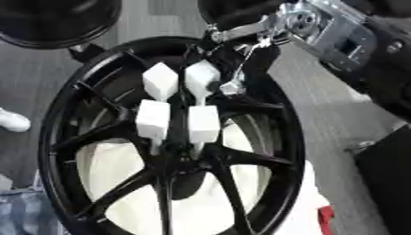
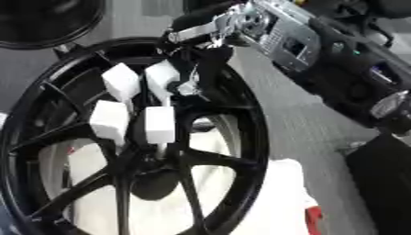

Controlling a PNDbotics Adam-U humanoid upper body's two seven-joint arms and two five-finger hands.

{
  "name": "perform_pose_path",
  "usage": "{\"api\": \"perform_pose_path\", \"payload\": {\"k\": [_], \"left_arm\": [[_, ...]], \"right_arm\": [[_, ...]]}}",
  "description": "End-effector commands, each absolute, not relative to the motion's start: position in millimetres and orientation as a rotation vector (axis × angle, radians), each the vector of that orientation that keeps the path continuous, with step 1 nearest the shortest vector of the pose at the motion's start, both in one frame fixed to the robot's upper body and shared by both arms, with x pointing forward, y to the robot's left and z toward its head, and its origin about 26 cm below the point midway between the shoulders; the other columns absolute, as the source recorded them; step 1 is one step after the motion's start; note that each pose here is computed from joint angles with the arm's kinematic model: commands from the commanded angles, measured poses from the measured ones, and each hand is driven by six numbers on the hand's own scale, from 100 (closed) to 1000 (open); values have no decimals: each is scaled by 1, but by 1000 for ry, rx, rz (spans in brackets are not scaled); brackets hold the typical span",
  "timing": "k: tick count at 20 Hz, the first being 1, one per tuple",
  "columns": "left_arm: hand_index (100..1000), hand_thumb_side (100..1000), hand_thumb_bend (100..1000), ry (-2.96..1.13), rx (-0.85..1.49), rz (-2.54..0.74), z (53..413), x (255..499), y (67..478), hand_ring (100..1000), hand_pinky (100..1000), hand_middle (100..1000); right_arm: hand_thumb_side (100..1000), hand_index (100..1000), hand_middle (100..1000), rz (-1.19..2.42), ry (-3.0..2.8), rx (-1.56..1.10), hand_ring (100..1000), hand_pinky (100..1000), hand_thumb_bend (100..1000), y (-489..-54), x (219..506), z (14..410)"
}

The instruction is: Pull the pin out of the wheel hub.

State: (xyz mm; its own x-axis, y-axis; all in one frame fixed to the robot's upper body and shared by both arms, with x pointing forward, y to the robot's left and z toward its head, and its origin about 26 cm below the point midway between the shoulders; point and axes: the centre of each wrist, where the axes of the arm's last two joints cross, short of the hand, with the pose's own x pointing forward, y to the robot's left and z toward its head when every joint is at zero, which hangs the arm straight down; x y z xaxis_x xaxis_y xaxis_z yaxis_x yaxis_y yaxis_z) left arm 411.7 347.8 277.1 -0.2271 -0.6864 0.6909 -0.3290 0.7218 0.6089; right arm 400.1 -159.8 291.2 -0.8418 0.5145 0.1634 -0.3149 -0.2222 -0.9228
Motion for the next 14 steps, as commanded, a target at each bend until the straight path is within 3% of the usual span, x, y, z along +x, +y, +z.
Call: {"api": "perform_pose_path", "payload": {"k": [1, 4, 7, 14], "left_arm": [[835, 856, 100, -1850, 849, -392, 294, 406, 358, 794, 791, 699], [835, 856, 100, -1849, 850, -391, 294, 406, 359, 794, 791, 699], [835, 856, 100, -1842, 859, -384, 293, 405, 362, 794, 792, 699], [835, 854, 100, -1831, 890, -369, 294, 400, 372, 794, 793, 699]], "right_arm": [[368, 476, 293, 2063, -1586, -278, 535, 659, 100, -168, 394, 321], [368, 476, 293, 2054, -1593, -272, 535, 659, 100, -169, 391, 326], [284, 474, 282, 1993, -1664, -310, 526, 655, 100, -178, 385, 348], [136, 480, 280, 1727, -1752, -535, 531, 665, 100, -251, 373, 379]]}}
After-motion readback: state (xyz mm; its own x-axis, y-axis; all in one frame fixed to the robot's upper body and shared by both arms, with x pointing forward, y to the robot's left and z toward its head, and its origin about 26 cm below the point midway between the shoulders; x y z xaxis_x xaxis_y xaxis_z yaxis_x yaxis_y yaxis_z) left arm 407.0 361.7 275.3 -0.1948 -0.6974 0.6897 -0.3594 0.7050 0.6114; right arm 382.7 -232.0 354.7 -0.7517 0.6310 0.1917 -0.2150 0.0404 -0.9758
